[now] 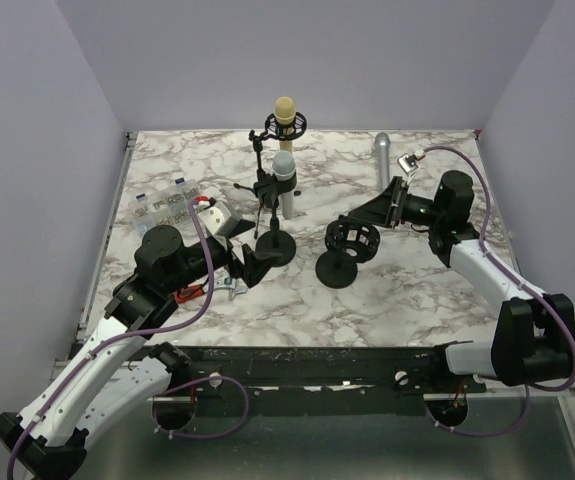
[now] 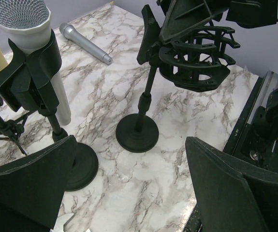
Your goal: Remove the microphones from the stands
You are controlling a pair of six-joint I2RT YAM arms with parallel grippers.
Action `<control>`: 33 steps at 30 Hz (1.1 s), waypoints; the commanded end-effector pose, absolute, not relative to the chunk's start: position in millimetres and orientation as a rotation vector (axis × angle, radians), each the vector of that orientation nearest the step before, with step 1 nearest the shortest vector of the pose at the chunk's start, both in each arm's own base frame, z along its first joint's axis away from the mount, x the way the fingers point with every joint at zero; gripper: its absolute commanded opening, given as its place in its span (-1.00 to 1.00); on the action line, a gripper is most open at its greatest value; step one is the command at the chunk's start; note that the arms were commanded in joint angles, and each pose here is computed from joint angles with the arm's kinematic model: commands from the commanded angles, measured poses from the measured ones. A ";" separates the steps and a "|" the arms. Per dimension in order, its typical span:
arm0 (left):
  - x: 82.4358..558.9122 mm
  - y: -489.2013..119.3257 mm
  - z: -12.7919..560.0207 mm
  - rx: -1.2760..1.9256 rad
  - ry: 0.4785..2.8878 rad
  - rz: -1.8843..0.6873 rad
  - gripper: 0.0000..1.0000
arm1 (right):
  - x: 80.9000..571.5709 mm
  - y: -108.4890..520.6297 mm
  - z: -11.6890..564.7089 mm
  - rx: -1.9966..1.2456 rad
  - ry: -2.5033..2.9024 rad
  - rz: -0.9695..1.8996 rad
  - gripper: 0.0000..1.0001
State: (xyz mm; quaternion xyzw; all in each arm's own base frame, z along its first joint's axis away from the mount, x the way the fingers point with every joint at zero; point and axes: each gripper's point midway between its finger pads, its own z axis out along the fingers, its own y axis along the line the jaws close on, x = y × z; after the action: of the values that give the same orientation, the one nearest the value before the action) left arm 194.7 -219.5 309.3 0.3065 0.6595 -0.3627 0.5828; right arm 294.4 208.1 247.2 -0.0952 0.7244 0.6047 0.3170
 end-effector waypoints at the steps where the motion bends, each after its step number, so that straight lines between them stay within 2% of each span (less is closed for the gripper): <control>1: 190.3 -220.7 323.6 0.732 1.496 -0.852 0.97 | 297.0 206.1 209.1 -0.210 1.989 1.568 0.96; 33: 188.7 -220.4 324.4 0.735 1.491 -0.850 0.97 | 307.4 191.1 75.6 0.062 2.357 1.393 0.89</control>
State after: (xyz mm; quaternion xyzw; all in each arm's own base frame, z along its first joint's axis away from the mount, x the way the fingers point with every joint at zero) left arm 192.6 -220.6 310.6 0.3090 0.6570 -0.3649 0.5829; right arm 308.7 207.7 152.8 -0.0446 0.7795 0.5808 0.2303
